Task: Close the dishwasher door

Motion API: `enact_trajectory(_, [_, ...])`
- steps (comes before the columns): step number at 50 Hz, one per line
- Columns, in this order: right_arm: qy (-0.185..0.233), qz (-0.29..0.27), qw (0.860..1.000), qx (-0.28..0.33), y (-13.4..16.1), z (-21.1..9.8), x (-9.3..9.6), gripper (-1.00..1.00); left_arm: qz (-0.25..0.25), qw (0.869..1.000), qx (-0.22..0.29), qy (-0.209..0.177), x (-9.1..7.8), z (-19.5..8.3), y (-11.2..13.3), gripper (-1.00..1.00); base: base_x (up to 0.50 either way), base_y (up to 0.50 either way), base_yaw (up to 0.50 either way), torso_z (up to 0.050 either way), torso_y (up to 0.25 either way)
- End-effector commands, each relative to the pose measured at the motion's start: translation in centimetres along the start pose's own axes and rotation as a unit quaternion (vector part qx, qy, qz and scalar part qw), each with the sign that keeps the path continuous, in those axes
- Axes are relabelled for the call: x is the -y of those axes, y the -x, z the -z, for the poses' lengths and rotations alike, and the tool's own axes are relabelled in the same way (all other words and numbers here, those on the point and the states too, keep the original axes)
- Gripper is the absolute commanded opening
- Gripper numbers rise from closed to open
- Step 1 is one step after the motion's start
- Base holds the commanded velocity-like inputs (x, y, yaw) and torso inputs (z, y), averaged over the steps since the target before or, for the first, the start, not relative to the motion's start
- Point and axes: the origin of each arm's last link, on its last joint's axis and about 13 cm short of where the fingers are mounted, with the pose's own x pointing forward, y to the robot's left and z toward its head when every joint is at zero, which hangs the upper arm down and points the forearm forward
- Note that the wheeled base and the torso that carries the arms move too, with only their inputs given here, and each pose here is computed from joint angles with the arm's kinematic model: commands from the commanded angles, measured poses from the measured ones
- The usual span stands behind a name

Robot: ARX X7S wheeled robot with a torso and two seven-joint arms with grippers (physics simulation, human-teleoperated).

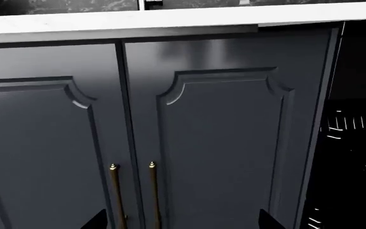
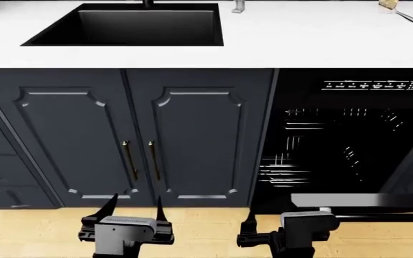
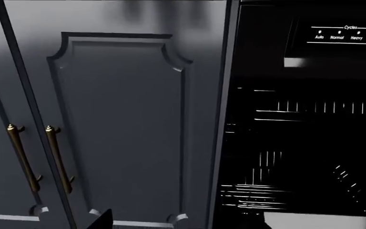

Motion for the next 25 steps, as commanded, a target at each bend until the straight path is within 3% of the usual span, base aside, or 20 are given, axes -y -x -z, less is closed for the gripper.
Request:
enact_trajectory(1, [0.003, 0.000, 1.000, 0.001, 0.02, 0.02, -0.01, 1.00, -0.006, 1.000, -0.005, 0.006, -0.08, -0.02, -0.06, 1.00, 0.00, 0.00, 0.00, -0.050, 0.000])
enact_trajectory(25, [-0.005, 0.006, 1.000, 0.007, 0.11, 0.00, 0.07, 1.00, 0.000, 1.000, 0.000, -0.002, 0.00, 0.06, 0.04, 1.00, 0.00, 0.00, 0.00, -0.050, 0.000])
